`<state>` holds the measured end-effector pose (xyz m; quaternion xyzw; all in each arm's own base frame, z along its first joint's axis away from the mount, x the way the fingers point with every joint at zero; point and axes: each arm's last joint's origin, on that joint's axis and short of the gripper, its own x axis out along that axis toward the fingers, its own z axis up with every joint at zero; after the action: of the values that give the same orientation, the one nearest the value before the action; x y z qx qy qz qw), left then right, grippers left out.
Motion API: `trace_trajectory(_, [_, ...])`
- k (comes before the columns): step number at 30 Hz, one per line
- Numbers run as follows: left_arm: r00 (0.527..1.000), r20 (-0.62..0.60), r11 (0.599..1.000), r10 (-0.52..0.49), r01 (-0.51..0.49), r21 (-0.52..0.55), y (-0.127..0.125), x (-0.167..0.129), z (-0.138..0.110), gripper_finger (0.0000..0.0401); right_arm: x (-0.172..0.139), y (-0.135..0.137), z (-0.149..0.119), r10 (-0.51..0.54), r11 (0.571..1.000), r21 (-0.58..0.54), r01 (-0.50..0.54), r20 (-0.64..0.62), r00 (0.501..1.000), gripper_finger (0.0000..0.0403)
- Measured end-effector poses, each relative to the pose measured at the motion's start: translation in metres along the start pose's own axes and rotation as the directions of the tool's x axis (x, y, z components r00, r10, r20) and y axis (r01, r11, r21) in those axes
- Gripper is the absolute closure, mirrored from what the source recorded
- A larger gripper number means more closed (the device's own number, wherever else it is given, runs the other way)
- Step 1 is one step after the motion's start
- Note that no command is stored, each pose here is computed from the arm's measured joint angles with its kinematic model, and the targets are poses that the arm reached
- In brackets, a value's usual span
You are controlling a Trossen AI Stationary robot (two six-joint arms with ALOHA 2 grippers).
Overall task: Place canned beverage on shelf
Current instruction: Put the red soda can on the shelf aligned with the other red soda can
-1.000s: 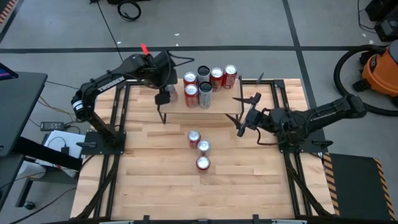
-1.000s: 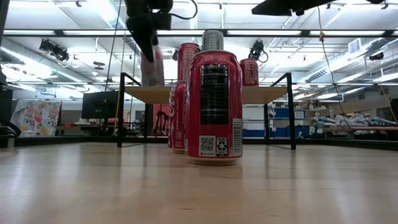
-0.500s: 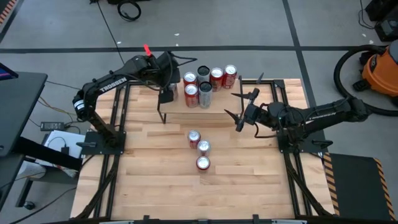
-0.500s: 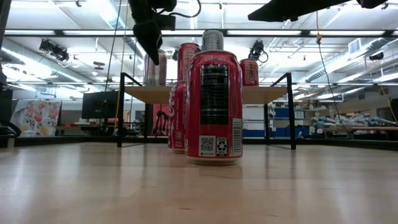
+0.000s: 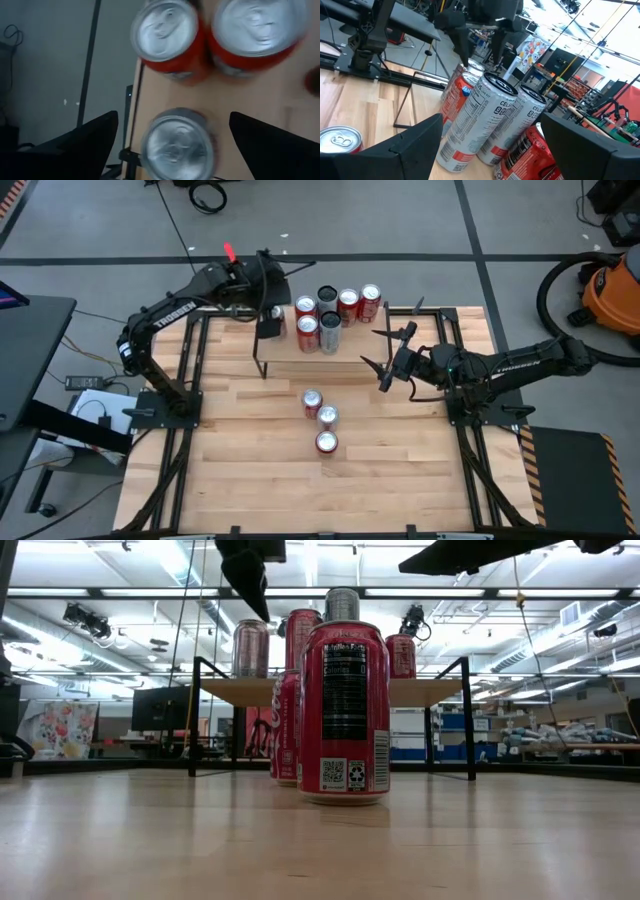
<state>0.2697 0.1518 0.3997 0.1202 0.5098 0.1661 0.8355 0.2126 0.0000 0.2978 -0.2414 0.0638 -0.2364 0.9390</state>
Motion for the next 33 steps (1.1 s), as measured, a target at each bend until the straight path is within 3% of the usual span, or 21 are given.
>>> trace_trajectory(9, [0.994,-0.097,0.999,0.052,-0.053,-0.007,-0.01,-0.004,-0.002,0.0007,0.0,0.0,0.0,0.004,1.0,0.001,-0.004,0.002,1.0,0.0055])
trace_trajectory(23, [0.952,-0.247,0.982,0.181,-0.188,-0.004,-0.006,-0.005,-0.013,0.0007,0.0,0.0,0.0,0.013,1.0,0.005,-0.013,0.009,1.0,0.0055])
trace_trajectory(33, [0.934,-0.283,0.97,0.22,-0.241,-0.041,0.003,-0.004,-0.019,0.0007,0.0,0.0,0.0,0.013,1.0,0.005,-0.014,0.009,1.0,0.0055])
